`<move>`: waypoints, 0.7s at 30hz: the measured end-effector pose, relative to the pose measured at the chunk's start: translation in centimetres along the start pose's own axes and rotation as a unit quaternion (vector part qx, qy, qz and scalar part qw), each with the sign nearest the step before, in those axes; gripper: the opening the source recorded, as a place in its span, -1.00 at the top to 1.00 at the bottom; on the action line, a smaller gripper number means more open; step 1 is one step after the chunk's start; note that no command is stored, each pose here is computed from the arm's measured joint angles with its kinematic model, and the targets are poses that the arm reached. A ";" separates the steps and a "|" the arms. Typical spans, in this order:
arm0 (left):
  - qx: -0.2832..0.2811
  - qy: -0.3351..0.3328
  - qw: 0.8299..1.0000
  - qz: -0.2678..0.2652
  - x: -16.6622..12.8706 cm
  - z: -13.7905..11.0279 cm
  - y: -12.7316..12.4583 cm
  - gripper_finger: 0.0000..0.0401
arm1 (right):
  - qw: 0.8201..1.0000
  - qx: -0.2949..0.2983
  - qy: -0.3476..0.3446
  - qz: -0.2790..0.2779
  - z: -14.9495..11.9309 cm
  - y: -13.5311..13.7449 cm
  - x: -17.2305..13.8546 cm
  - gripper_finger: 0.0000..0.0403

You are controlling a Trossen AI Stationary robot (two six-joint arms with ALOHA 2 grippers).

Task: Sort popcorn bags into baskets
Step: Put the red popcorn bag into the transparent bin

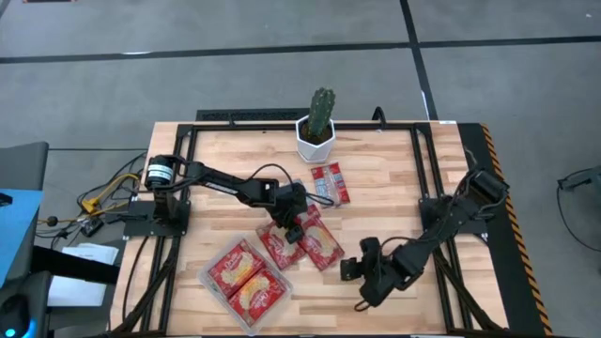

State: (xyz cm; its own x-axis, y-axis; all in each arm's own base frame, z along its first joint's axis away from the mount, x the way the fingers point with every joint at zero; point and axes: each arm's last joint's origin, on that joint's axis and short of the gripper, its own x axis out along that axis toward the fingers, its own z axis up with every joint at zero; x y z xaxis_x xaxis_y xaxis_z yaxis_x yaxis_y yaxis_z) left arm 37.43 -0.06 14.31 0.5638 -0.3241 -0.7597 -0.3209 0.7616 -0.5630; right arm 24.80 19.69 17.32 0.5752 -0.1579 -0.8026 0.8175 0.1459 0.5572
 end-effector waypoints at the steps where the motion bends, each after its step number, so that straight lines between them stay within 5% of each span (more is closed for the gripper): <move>1: 0.000 0.000 1.000 0.000 0.0 0.0 0.0 -0.19 | 1.000 0.024 -0.001 -0.003 -0.3 -0.2 0.3 0.00; 9: 0.015 -0.001 1.000 -0.012 0.0 0.1 -0.1 -0.19 | 0.993 0.118 0.014 -0.002 -1.5 -0.2 4.2 -0.50; 21: 0.042 0.013 0.998 -0.038 0.0 0.0 -0.3 -0.19 | 0.983 0.181 -0.027 -0.005 1.6 1.1 7.9 -0.50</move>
State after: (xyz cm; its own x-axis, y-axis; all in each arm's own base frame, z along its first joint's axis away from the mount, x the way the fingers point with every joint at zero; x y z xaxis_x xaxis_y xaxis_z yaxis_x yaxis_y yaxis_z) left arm 37.56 -0.28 14.52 0.5644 -0.3958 -0.7245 -0.2122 0.7786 -0.5906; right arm 30.24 17.06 11.92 0.5600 -0.2096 -0.8016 0.7742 -0.2121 0.5963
